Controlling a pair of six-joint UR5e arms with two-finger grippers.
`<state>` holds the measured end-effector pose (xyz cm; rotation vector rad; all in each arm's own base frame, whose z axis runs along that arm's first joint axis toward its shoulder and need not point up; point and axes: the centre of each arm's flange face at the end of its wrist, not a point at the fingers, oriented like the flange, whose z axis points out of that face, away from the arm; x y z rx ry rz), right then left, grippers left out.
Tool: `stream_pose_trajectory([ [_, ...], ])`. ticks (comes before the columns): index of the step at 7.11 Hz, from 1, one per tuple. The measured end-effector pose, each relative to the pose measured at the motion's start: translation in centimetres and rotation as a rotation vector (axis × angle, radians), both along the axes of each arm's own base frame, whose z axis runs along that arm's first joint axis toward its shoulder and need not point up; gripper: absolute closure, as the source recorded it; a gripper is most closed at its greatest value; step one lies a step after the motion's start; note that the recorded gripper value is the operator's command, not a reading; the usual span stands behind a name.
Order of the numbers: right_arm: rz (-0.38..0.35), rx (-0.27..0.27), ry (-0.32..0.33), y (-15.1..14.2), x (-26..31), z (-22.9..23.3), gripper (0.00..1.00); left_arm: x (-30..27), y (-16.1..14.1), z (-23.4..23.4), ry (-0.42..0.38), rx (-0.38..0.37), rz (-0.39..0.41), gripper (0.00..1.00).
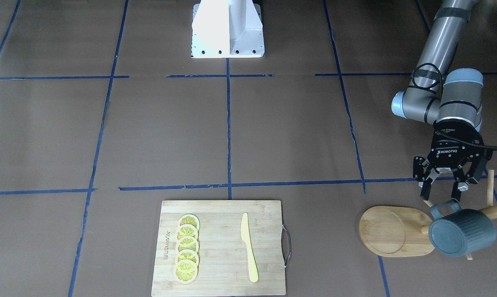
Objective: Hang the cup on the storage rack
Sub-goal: 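Tilt the mug with the left gripper and hook its handle onto a rack peg, then open the left gripper and withdraw it from the hanging mug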
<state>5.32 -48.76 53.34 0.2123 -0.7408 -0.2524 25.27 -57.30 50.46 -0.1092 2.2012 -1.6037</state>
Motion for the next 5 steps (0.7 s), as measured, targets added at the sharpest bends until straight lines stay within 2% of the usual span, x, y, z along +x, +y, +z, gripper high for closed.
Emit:
stream_pose_trajectory([
  [3, 0.000, -0.002, 0.000, 0.0, 0.0, 0.1, 0.00, -0.5, 0.5, -0.6, 0.012, 0.015, 0.012, 0.00],
  [5, -0.001, -0.003, 0.000, 0.1, 0.0, 0.2, 0.00, -2.9, 3.9, -0.8, 0.011, 0.030, 0.044, 0.00],
])
